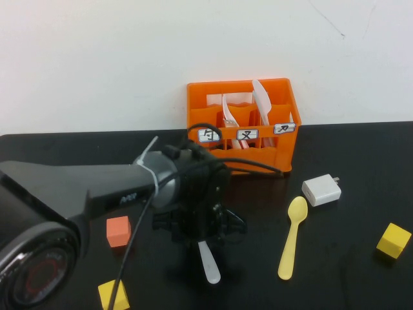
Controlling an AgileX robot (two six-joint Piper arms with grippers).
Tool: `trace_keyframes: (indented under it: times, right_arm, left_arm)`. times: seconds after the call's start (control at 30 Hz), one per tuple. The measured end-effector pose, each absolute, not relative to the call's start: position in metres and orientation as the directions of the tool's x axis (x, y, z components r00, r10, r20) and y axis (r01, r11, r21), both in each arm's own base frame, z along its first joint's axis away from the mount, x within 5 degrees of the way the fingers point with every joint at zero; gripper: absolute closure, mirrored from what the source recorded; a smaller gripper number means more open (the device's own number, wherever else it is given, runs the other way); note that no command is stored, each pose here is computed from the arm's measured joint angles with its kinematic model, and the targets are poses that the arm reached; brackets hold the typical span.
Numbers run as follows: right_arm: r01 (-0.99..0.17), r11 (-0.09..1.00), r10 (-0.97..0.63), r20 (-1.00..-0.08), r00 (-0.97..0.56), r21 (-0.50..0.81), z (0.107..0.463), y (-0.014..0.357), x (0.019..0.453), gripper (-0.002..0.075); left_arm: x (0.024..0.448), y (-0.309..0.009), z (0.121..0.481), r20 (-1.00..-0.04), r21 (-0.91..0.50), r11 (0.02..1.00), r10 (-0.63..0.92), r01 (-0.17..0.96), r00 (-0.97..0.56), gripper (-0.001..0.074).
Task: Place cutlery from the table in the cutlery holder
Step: Pick up the fork
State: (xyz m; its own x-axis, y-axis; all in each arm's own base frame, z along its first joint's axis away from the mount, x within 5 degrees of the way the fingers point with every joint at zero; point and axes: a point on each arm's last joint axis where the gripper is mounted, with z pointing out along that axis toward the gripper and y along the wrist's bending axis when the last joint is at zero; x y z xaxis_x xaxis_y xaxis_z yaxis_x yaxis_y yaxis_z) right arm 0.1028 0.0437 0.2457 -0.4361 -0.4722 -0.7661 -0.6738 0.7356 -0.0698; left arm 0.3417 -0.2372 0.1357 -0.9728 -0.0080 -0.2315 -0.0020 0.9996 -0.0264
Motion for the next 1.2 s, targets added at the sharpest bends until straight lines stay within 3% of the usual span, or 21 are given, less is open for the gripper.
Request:
trace_keyframes:
  times: [0.3, 0.53, 0.83, 1.2]
  right_arm:
    - [-0.672, 0.737, -0.467, -0.769, -0.436, -0.067, 0.246, 0.044, 0.103, 0.0728]
    - [-0.672, 0.737, -0.467, -0.769, -0.436, -0.066, 0.246, 0.044, 0.103, 0.0728]
    - [-0.672, 0.738, -0.466, -0.770, -0.436, -0.065, 0.246, 0.044, 0.103, 0.0728]
    - [-0.673, 0.737, -0.467, -0.770, -0.435, -0.066, 0.246, 0.044, 0.103, 0.0728]
  left_arm:
    - [0.334, -0.251, 0.133, -0.208, -0.052, 0.998, -0.038, -0.028, -0.977, 0.0428]
    - [0.333, -0.251, 0.131, -0.192, -0.048, 0.998, -0.042, -0.034, -0.981, 0.0616]
    - [0.331, -0.249, 0.131, -0.168, -0.012, 1.000, -0.019, -0.017, -0.986, 0.0615]
    - [0.321, -0.237, 0.131, -0.084, 0.149, 0.989, 0.004, -0.009, -0.996, 0.0615]
